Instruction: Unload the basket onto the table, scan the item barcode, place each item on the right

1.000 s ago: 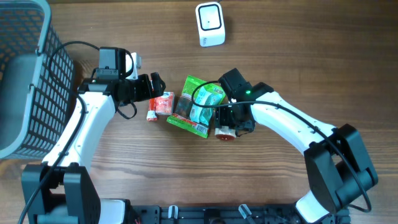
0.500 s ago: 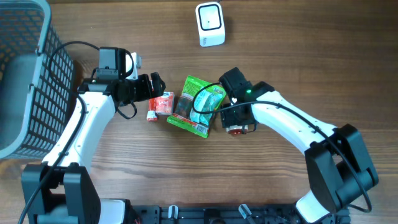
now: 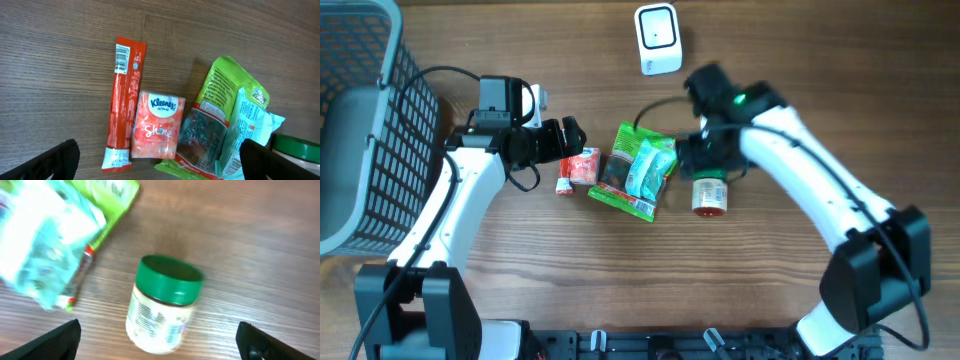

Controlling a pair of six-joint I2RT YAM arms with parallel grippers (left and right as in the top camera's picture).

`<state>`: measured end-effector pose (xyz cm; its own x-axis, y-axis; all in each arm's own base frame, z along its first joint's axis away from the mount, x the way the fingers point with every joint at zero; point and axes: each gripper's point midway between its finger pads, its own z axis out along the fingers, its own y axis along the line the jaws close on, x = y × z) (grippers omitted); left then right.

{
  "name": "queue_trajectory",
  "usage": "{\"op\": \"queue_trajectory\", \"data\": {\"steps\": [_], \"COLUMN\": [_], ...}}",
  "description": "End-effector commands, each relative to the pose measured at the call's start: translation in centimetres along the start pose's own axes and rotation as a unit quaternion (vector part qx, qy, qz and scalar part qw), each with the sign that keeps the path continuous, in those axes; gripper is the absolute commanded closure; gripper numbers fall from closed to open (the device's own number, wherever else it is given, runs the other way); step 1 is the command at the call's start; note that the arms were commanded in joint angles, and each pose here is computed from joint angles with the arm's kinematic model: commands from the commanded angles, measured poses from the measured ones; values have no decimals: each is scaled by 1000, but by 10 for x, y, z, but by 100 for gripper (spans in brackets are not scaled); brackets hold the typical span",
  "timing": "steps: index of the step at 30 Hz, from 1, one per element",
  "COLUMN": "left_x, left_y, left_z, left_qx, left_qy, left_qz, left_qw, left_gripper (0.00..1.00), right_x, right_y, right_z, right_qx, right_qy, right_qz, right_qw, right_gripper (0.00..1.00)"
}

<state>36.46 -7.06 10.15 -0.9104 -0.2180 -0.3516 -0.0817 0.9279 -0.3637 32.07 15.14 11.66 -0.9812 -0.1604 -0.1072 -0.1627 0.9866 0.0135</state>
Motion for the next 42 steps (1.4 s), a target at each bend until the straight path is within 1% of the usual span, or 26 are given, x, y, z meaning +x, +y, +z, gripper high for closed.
{"op": "queue_trajectory", "data": {"steps": [1,4,7,10,16,22,25,33,42], "left_x": [-8,-8,-8,-8,-8,-8,-8,-8,-8], "left_y": [-2,-2,-2,-2,-2,-2,-2,-2,-2], "left_z": [-7,-7,-7,-7,-7,-7,-7,-7,-7], "left_qx": [6,6,6,6,6,6,6,6,6], "left_qy": [-13,-13,-13,-13,-13,-13,-13,-13,-13], "left_qz": [1,1,1,1,1,1,1,1,1], "left_qw": [1000,1000,1000,1000,1000,1000,1000,1000,1000], "left_gripper": [0,0,0,0,0,0,0,0,0], "right_x": [-23,-31,-27,-16,-8,2,4,0,4], "right_y": [-10,-25,-35,-34,-27,-19,-17,-14,0], "right_z": [-36,-46,-42,-27,19,57,67,77,85], "right_qx": [-60,-92,-122,-145,-138,-129,-127,-129,-146], "right_qy": [-15,-19,4,55,129,186,199,187,188], "right_qz": [39,71,93,85,84,79,78,72,64], "right_qw": [997,993,988,984,978,971,969,971,969], "right_gripper": [0,0,0,0,0,0,0,0,0]}}
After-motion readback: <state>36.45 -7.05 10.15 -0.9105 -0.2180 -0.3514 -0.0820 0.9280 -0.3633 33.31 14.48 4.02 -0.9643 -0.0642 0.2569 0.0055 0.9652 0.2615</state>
